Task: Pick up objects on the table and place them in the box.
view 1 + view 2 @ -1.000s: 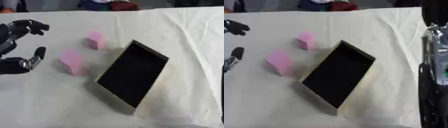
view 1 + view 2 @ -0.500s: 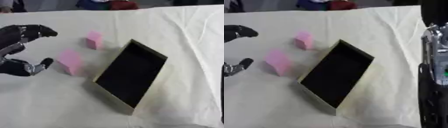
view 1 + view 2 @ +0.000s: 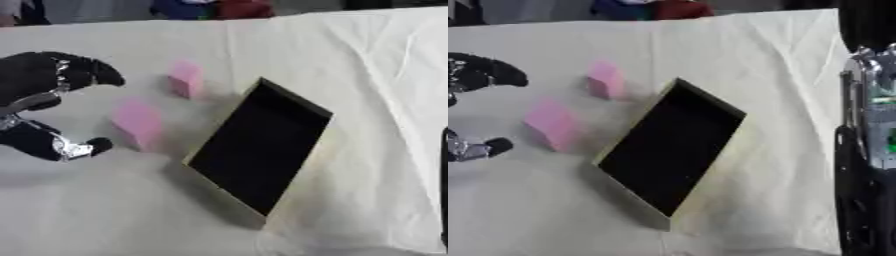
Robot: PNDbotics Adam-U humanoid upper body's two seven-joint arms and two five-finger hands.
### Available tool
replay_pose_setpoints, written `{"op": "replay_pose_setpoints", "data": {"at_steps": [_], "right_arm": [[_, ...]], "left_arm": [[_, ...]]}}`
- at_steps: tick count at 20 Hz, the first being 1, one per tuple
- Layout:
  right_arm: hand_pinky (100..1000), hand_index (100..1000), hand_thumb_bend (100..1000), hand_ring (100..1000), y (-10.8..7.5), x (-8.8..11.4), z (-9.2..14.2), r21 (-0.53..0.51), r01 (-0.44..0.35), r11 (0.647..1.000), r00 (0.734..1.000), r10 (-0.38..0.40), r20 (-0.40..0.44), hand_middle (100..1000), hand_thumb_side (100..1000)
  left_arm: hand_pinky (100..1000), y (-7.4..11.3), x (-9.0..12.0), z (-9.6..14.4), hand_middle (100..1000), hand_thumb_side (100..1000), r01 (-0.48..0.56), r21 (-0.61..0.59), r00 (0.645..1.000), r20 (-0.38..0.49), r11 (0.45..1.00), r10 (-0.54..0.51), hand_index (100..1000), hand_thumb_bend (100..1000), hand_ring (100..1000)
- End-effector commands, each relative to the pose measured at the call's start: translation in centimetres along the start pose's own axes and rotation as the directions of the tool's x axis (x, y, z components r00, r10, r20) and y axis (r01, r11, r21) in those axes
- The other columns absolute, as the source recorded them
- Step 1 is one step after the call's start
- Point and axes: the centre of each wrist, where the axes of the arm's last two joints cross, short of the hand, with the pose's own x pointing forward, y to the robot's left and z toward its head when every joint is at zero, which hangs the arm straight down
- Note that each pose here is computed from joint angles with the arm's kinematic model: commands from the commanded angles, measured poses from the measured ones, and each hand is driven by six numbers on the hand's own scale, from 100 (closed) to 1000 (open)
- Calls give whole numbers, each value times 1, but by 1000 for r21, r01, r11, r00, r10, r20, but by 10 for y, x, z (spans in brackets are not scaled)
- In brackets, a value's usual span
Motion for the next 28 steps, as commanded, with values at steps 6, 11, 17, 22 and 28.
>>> {"op": "replay_pose_setpoints", "data": {"at_steps": [6,11,17,22,28], "right_arm": [[855,794,100,829,-1,6,-8,15,-4,1000,999,3,35,601,1000],[855,794,100,829,-1,6,-9,19,-3,1000,999,2,38,600,1000],[856,793,100,828,-1,6,-9,19,-2,1000,999,1,36,599,1000],[855,793,100,827,-1,6,-8,17,0,1000,999,0,35,598,1000],[855,793,100,827,-1,7,-8,15,0,1000,999,-1,35,598,1000]], "left_arm": [[837,25,-4,-7,851,667,88,-135,995,61,987,-80,951,411,869],[848,34,-10,-11,863,599,136,-203,988,94,970,-119,957,411,882],[850,35,-24,-10,867,324,163,-254,986,66,953,-151,957,375,885],[849,26,-32,-9,866,389,165,-304,986,50,938,-157,959,398,888],[849,22,-36,-10,866,389,172,-318,985,49,932,-165,959,398,888]]}}
